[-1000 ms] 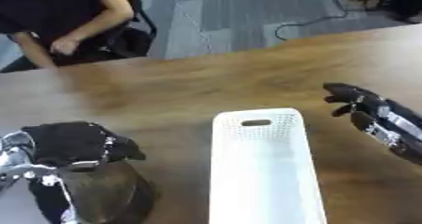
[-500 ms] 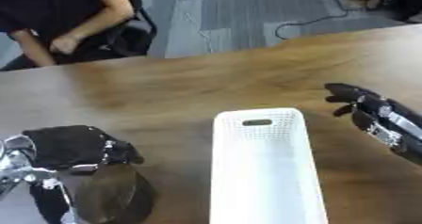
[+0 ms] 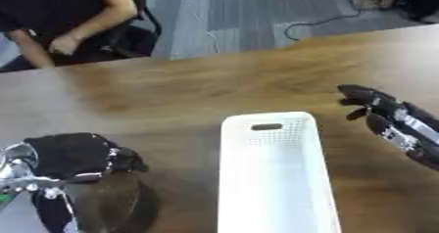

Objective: Pick up objects on the table and place them in the box.

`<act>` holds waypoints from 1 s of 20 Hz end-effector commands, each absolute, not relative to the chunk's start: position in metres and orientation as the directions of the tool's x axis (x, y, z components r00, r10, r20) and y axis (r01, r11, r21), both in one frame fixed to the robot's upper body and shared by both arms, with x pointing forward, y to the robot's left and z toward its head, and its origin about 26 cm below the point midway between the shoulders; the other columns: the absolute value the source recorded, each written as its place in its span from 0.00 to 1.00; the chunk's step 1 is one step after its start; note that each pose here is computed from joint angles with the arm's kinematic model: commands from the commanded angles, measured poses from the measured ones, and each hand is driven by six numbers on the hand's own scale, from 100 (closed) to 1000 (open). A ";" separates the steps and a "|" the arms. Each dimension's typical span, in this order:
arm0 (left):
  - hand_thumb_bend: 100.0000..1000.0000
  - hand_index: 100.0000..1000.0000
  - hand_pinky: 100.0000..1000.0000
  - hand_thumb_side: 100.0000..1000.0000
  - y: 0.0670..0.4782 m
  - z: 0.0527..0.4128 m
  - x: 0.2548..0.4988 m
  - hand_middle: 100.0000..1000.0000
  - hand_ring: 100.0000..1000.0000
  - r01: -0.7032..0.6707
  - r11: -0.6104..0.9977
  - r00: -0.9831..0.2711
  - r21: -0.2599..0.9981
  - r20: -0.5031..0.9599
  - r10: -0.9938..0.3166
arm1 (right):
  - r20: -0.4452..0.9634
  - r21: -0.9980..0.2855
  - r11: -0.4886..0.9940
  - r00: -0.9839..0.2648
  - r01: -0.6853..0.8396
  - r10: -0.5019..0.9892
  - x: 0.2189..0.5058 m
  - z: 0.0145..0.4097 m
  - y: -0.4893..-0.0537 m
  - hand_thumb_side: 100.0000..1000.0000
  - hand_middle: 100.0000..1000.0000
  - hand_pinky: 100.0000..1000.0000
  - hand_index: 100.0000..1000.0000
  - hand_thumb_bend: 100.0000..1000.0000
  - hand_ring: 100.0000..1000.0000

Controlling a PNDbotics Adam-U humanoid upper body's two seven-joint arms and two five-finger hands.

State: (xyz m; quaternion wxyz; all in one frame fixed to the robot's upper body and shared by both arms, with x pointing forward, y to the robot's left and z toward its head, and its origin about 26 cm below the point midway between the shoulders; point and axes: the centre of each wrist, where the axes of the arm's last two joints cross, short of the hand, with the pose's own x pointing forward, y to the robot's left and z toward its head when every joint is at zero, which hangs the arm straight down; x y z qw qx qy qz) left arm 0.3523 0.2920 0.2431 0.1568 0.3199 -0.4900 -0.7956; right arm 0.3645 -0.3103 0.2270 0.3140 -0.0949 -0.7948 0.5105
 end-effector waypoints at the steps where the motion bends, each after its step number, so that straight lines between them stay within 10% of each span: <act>1: 0.67 0.96 0.59 0.41 0.297 0.251 0.352 0.82 0.66 -0.083 -0.482 -0.729 0.872 -0.382 -0.568 | 0.376 -0.885 0.434 -0.806 -0.167 0.456 0.365 0.230 -0.308 1.00 1.00 0.76 1.00 0.00 0.91; 10: 0.63 0.94 0.52 0.35 0.297 0.250 0.352 0.79 0.59 -0.078 -0.482 -0.728 0.873 -0.380 -0.570 | 0.383 -0.881 0.441 -0.807 -0.172 0.451 0.365 0.229 -0.306 1.00 1.00 0.76 1.00 0.00 0.91; 16: 0.43 0.80 0.00 0.02 0.296 0.251 0.353 0.62 0.21 -0.084 -0.472 -0.706 0.878 -0.387 -0.594 | 0.383 -0.880 0.443 -0.807 -0.172 0.449 0.365 0.230 -0.306 1.00 1.00 0.76 1.00 0.00 0.91; 20: 0.30 0.71 0.00 0.00 0.295 0.250 0.354 0.52 0.07 -0.083 -0.461 -0.697 0.884 -0.382 -0.607 | 0.383 -0.880 0.443 -0.807 -0.171 0.449 0.365 0.230 -0.306 1.00 1.00 0.76 1.00 0.00 0.91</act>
